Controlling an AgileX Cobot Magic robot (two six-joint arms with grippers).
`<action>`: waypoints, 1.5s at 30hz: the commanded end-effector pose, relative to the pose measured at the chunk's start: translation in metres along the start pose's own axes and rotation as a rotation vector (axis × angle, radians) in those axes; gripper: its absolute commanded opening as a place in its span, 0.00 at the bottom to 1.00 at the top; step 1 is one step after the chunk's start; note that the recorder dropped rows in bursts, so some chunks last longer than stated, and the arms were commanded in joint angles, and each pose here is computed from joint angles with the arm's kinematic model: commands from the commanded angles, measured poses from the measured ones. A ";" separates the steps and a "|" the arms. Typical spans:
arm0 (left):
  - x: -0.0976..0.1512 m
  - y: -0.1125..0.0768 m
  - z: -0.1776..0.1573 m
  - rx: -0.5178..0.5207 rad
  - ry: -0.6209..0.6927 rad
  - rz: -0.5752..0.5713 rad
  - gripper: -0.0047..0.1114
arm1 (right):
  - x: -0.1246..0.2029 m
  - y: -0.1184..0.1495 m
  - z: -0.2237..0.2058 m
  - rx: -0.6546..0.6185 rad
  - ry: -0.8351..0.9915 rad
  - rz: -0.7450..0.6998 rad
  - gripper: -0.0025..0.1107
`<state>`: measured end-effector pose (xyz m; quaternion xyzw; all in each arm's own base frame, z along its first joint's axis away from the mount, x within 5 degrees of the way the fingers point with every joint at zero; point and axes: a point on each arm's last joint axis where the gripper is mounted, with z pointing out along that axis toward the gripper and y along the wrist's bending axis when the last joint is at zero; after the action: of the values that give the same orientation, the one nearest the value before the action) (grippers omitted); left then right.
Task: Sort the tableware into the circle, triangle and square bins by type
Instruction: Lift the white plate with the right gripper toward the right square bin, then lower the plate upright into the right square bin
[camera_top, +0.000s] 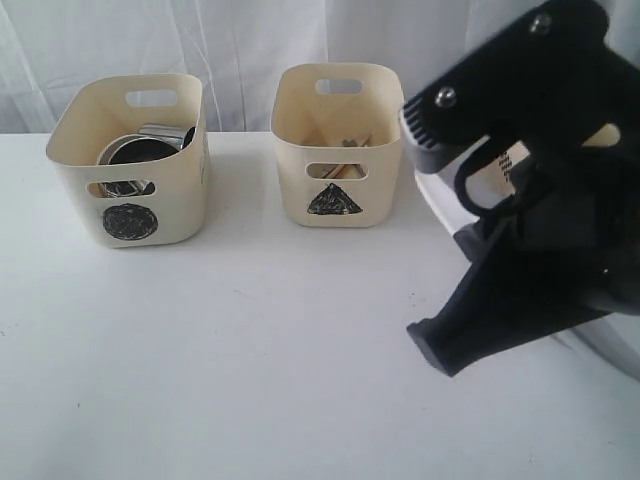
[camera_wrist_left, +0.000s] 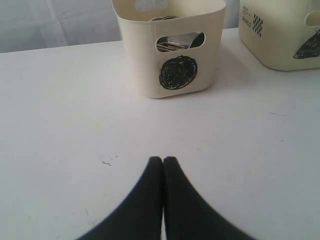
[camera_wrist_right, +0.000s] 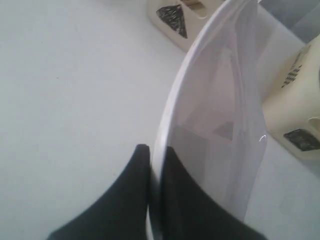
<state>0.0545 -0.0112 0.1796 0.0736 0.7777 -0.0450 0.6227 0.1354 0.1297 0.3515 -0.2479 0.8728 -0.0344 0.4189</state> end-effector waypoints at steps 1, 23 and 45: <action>0.001 0.000 0.000 -0.002 -0.001 -0.011 0.04 | -0.010 -0.012 -0.011 0.056 -0.111 -0.072 0.02; 0.001 0.000 0.000 -0.002 -0.001 -0.011 0.04 | -0.055 -0.061 -0.028 0.243 -0.374 -0.142 0.02; 0.001 0.000 0.000 -0.002 -0.001 -0.011 0.04 | -0.080 -0.167 0.103 0.334 -0.354 -0.066 0.02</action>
<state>0.0545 -0.0112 0.1796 0.0736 0.7777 -0.0450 0.6227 0.3101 0.0386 0.3799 -0.1913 0.7874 -0.1428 0.5683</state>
